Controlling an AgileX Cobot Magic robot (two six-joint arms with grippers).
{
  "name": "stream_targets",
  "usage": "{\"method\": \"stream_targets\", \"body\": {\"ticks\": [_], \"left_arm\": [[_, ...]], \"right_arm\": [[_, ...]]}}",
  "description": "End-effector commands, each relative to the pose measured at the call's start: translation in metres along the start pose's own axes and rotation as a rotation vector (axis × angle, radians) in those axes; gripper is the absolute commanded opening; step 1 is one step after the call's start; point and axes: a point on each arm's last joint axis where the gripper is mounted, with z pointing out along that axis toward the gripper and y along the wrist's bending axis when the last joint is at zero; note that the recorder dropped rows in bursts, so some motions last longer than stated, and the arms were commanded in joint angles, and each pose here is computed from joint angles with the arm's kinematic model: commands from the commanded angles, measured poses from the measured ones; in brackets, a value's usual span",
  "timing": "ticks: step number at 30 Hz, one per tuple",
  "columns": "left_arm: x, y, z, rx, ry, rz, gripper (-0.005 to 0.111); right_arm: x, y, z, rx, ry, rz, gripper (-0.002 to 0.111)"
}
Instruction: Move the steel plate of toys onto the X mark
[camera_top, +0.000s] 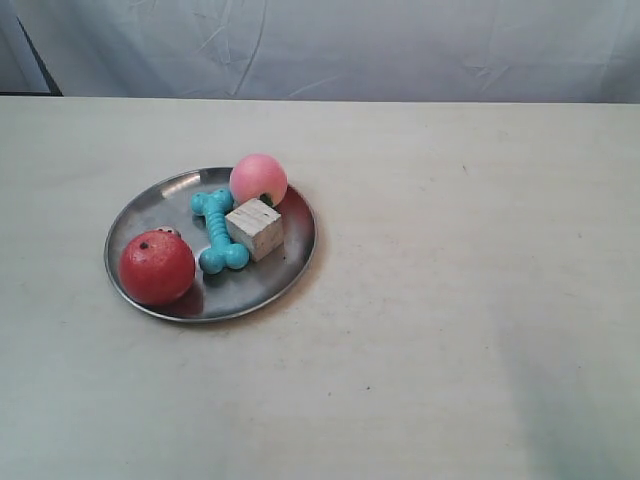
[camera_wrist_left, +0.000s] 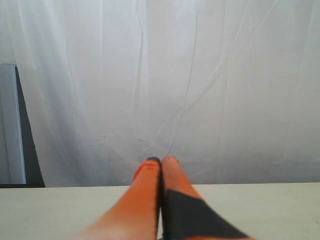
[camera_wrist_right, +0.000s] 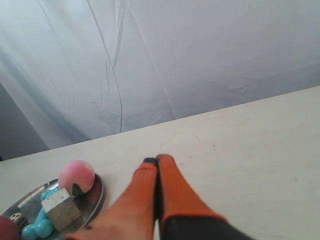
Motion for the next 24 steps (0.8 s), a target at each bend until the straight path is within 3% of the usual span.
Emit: {"method": "stream_targets", "body": {"ticks": [1, 9, 15, 19, 24], "left_arm": [[0.001, 0.0, -0.001, -0.003, -0.001, 0.019, 0.0], [0.013, -0.003, 0.0, 0.046, 0.075, 0.001, 0.0], [0.069, 0.011, 0.002, -0.057, 0.114, -0.136, 0.0], [0.102, 0.019, -0.011, -0.134, 0.037, -0.306, 0.0], [0.12, 0.027, -0.022, -0.205, -0.057, -0.31, 0.0]], "right_arm": [[0.0, 0.0, 0.0, 0.005, -0.008, -0.002, 0.0], [0.0, 0.0, 0.0, 0.005, -0.008, -0.002, 0.0], [0.0, 0.0, 0.0, 0.005, -0.008, -0.002, 0.0], [0.0, 0.0, 0.0, 0.001, -0.004, 0.018, 0.0], [0.0, 0.0, 0.0, 0.001, -0.004, 0.018, 0.0]]}}
